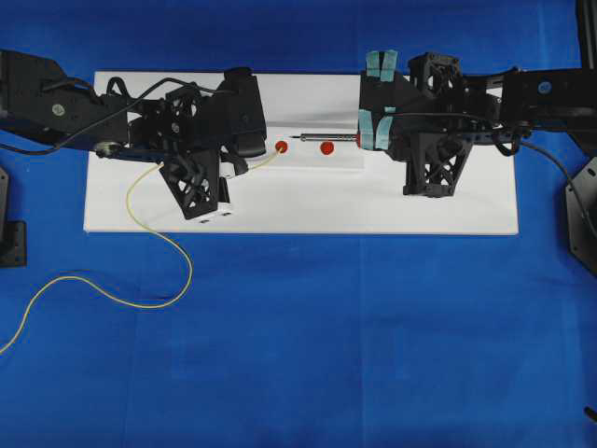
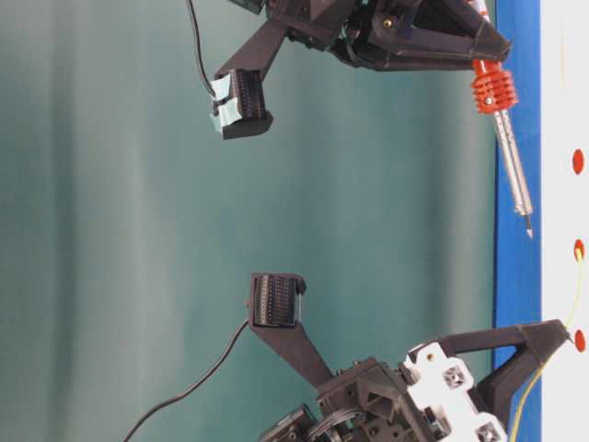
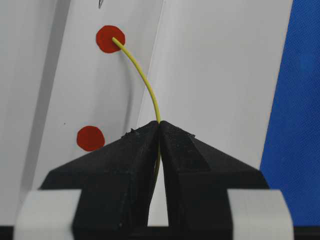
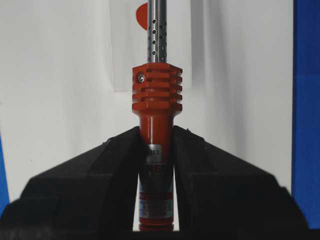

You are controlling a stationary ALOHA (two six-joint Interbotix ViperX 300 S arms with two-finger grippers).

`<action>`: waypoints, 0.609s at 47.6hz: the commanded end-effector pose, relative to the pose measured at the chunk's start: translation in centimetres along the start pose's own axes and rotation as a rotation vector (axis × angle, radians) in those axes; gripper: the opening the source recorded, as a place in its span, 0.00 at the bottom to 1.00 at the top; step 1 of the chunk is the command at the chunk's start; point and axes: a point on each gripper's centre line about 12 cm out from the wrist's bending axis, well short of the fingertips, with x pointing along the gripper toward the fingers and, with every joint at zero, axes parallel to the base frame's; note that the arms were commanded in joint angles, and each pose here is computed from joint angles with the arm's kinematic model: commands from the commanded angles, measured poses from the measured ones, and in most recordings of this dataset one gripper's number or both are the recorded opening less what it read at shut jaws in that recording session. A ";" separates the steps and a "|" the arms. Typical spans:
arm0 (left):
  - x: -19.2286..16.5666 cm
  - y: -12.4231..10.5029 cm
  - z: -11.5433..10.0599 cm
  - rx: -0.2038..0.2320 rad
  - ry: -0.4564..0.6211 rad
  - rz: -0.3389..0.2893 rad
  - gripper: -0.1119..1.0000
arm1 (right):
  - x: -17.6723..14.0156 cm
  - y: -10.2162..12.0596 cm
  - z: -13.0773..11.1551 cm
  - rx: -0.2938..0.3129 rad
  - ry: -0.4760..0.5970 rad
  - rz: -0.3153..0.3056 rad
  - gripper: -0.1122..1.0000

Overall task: Touch the tip of the soldering iron to the tip of the solder at the mark.
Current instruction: 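Move the solder tip to the middle red dot and bring the iron tip to it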

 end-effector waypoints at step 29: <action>-0.5 -0.1 1.1 -0.008 -0.031 -0.002 0.12 | 1.9 0.0 1.3 -0.010 0.015 -0.001 0.16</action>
